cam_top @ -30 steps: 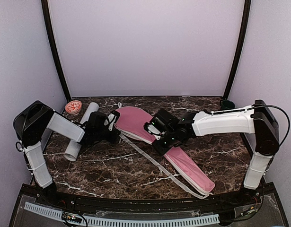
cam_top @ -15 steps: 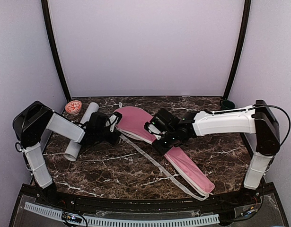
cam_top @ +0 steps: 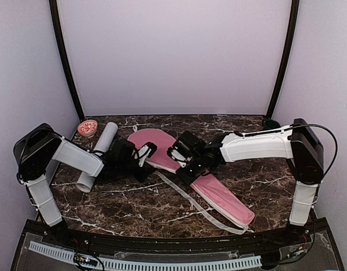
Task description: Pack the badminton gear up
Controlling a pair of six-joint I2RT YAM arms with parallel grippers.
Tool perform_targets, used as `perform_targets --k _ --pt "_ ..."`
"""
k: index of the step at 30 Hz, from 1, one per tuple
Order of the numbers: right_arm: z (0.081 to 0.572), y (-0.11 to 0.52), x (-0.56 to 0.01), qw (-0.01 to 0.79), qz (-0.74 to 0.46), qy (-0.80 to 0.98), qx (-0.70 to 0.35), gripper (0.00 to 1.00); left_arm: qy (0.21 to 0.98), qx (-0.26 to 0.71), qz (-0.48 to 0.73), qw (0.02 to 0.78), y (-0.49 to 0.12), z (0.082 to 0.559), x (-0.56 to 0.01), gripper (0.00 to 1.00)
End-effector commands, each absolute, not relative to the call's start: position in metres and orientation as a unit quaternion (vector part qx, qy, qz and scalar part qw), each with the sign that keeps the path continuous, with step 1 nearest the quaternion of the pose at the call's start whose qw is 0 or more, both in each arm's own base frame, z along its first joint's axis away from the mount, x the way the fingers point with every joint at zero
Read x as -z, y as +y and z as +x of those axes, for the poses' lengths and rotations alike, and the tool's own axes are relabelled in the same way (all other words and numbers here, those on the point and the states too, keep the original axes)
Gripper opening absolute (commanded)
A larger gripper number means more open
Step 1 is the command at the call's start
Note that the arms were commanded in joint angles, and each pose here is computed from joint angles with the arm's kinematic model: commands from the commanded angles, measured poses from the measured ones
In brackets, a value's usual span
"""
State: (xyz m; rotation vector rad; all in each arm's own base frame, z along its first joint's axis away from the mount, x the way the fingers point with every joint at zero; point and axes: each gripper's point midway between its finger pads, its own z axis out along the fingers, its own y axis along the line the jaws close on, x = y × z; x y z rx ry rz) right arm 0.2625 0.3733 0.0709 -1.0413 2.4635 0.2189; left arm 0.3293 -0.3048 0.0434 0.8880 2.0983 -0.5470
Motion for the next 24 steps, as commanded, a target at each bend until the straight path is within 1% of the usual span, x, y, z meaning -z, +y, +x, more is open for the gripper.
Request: perform_targets --k 1,5,6,8,10,12,15,18,24 --pt "0.284 0.403 -0.098 0.275 -0.356 0.883 -0.132 0.03 0.813 0.254 0.349 0.389 -0.316 0.314 -0.06 0.0" --pt "0.275 0.403 -0.108 0.266 -0.36 0.88 -0.161 0.22 0.842 0.232 0.311 0.376 -0.303 0.328 -0.047 0.0" --pt "0.272 0.4 -0.112 0.262 -0.36 0.879 -0.172 0.28 0.847 0.232 0.306 0.368 -0.301 0.33 -0.042 0.0" --pt "0.263 0.392 -0.122 0.254 -0.356 0.877 -0.198 0.38 0.857 0.222 0.297 0.357 -0.297 0.334 -0.033 0.0" --pt "0.257 0.381 -0.127 0.246 -0.349 0.877 -0.221 0.41 0.861 0.216 0.298 0.352 -0.295 0.336 -0.028 0.0" --pt "0.257 0.369 -0.129 0.24 -0.336 0.878 -0.243 0.38 0.86 0.214 0.304 0.348 -0.295 0.335 -0.025 0.0" --pt "0.268 0.357 -0.122 0.228 -0.317 0.881 -0.268 0.28 0.857 0.216 0.313 0.349 -0.297 0.335 -0.026 0.0" --pt "0.272 0.367 -0.111 0.211 -0.327 0.878 -0.277 0.21 0.855 0.216 0.316 0.349 -0.298 0.334 -0.026 0.0" --pt "0.29 0.403 -0.098 0.193 -0.34 0.868 -0.306 0.14 0.856 0.213 0.32 0.346 -0.296 0.334 -0.021 0.0"
